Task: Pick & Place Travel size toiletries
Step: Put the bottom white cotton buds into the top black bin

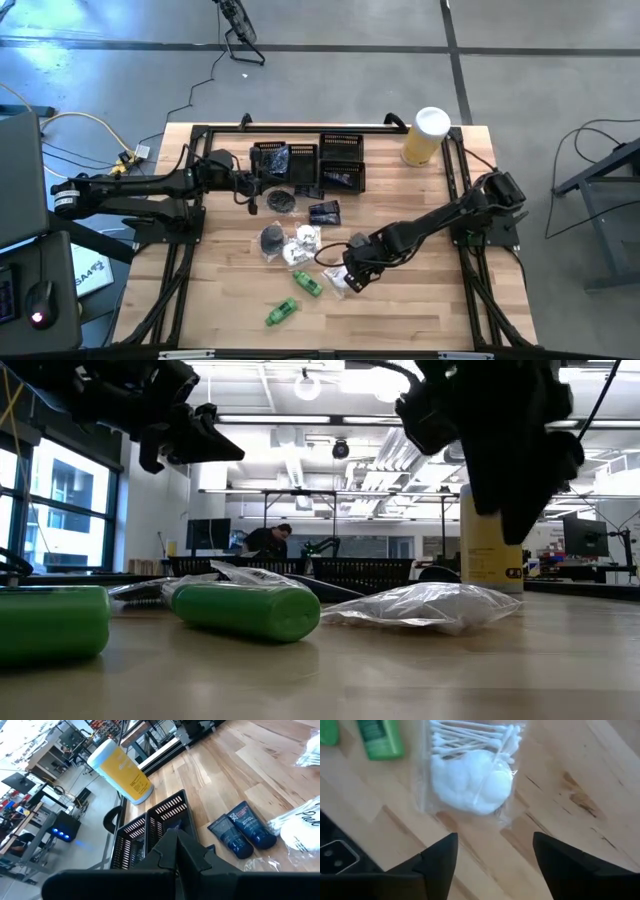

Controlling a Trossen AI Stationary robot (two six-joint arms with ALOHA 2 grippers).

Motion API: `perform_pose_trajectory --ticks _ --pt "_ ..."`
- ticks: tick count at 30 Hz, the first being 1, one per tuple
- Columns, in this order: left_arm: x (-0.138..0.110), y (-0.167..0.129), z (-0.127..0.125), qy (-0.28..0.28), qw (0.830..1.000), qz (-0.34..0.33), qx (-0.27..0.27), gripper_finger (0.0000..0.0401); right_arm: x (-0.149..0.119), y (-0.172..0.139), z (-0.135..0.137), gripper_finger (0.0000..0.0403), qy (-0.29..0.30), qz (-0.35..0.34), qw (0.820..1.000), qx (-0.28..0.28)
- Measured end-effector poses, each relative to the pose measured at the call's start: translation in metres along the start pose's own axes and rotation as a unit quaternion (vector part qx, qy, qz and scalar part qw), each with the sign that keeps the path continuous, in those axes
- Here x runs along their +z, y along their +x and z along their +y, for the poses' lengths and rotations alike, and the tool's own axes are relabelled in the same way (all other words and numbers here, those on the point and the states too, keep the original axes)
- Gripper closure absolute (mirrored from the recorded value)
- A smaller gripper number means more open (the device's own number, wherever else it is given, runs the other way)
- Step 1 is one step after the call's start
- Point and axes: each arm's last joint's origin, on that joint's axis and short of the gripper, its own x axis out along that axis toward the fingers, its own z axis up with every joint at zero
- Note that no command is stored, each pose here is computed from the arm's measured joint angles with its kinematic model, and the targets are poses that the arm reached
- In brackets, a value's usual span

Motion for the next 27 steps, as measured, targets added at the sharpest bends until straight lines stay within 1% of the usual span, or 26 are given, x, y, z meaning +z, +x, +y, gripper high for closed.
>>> perform_pose_trajectory --ticks 3,7,10,16,18,22,25,27 --pt "0.000 0.000 0.000 0.000 1.000 0.001 -0.001 0.0401 -0.007 0.015 -0.007 0.0171 0.009 0.004 1.000 0.007" --pt "-0.001 0.000 -0.001 -0.002 1.000 0.007 -0.006 0.0401 -0.016 0.034 -0.016 0.0193 0.020 0.006 0.999 0.039" --pt "-0.003 0.000 -0.002 -0.003 1.000 0.014 -0.012 0.0401 -0.020 0.042 -0.022 0.0205 0.020 0.014 0.999 0.046" --pt "-0.003 0.000 -0.003 -0.003 1.000 0.015 -0.012 0.0401 -0.023 0.041 -0.026 0.0220 -0.024 0.023 0.999 0.039" --pt "-0.003 0.000 -0.003 -0.003 1.000 0.015 -0.012 0.0401 -0.024 0.041 -0.028 0.0224 -0.044 0.033 0.998 0.028" --pt "-0.003 0.000 -0.002 -0.003 1.000 0.015 -0.011 0.0401 -0.029 0.035 -0.040 0.0240 -0.085 0.058 0.994 -0.021" --pt "-0.003 0.000 -0.002 -0.003 1.000 0.021 -0.005 0.0401 -0.032 0.027 -0.049 0.0267 -0.103 0.069 0.990 -0.063" --pt "-0.004 0.000 -0.002 -0.003 1.000 0.025 -0.001 0.0401 -0.033 0.020 -0.053 0.0291 -0.116 0.060 0.988 -0.079"
